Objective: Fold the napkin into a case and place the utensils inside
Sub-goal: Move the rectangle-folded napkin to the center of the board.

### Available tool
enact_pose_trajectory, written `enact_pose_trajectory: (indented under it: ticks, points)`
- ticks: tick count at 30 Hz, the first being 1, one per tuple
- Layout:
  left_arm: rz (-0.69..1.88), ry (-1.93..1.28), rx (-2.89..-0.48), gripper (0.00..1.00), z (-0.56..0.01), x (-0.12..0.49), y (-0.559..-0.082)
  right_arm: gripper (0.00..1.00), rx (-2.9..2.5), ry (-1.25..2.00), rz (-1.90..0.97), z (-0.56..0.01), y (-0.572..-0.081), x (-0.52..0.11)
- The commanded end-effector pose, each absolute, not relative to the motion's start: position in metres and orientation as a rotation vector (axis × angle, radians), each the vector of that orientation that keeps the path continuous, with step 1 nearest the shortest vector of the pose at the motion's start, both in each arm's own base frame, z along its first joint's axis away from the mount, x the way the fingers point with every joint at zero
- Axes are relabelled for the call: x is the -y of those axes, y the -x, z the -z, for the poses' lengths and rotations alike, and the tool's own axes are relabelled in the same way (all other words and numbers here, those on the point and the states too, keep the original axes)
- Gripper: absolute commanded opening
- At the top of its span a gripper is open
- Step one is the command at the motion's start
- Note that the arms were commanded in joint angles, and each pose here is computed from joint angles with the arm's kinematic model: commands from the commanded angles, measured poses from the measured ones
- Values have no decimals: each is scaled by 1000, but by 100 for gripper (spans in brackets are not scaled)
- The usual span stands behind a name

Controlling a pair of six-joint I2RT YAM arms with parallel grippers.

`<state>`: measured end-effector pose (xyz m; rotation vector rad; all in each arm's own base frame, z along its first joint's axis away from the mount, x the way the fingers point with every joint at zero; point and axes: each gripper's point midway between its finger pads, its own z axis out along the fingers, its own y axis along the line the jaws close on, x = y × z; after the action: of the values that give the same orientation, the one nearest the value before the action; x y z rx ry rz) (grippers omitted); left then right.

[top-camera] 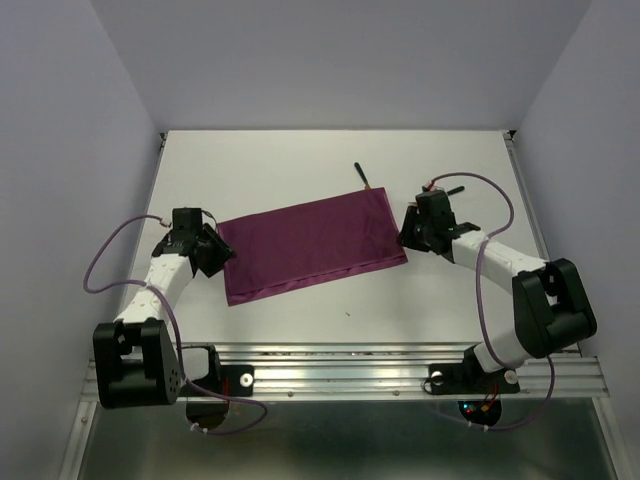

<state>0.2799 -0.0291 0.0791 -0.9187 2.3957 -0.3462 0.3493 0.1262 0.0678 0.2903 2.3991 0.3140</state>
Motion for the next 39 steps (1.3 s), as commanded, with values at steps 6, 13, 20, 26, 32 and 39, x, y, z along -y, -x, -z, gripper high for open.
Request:
enact_pose_trajectory:
  ticks: [6,13,20,26,32,39]
  points:
    - [312,887,-2397,46,-72,28,-312,30,-2398,-226,-343,-70,-360,-155]
    - [321,891,-2414,46,-63,32,-329,28,-2476,-292,-220,-29,-349,-138]
    - [298,789,-2489,47,-51,44,-339,29,-2536,-414,-192,-14,-311,-124]
    - [309,688,-2576,48,-34,68,-348,29,-2545,-511,-172,-15,-283,-111]
    - [352,600,-2642,48,-19,104,-362,32,-2517,-603,-81,-20,-271,-92]
    - [329,538,-2578,48,-43,112,-398,34,-2464,-579,62,-28,-287,-76]
